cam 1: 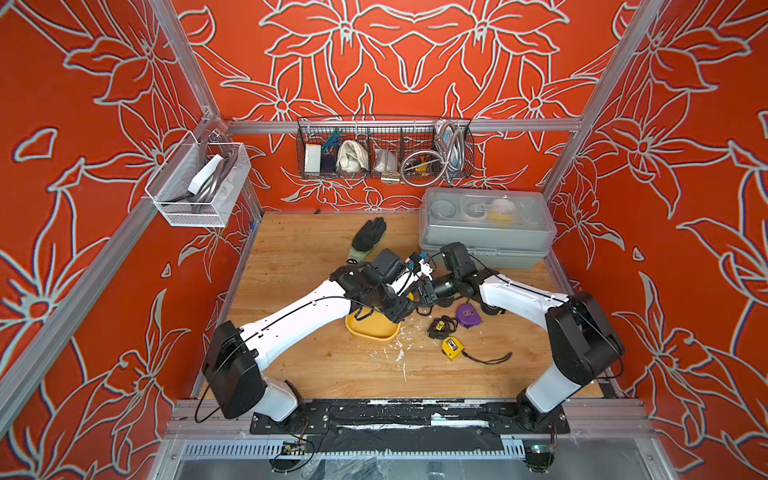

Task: Take the tape measure out of the storage box
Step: Place the tape measure at the center of the board.

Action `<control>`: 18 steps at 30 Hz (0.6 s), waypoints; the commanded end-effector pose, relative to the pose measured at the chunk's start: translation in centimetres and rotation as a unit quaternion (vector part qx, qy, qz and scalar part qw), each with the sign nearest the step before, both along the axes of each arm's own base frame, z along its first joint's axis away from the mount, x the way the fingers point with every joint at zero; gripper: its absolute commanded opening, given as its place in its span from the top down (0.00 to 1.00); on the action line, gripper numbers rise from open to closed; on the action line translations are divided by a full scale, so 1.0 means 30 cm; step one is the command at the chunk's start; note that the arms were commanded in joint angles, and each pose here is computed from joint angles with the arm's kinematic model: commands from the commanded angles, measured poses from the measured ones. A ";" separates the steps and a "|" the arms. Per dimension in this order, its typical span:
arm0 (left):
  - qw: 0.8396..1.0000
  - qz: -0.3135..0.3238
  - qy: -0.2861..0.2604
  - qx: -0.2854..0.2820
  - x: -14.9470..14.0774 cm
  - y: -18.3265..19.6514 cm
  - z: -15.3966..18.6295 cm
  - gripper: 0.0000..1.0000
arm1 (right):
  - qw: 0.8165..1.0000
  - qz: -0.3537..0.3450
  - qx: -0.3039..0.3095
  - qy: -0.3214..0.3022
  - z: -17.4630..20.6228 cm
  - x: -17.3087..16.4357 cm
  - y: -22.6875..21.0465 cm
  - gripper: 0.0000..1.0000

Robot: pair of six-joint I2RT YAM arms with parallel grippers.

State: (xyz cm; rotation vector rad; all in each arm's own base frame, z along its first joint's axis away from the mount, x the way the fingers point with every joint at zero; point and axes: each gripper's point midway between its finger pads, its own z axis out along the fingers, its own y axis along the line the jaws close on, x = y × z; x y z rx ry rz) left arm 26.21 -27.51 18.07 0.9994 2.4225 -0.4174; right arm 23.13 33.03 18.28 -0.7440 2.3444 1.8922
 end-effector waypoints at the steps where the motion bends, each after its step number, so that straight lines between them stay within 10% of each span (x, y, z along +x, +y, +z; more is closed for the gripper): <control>1: 1.000 -0.004 -0.022 -0.008 0.026 -0.029 0.035 0.31 | 1.000 0.011 0.019 -0.009 0.032 0.001 0.020 0.66; 18: 0.985 0.137 -0.103 -0.012 0.167 0.093 0.162 0.01 | 0.994 -0.108 -0.004 0.020 -0.023 0.138 -0.148 0.80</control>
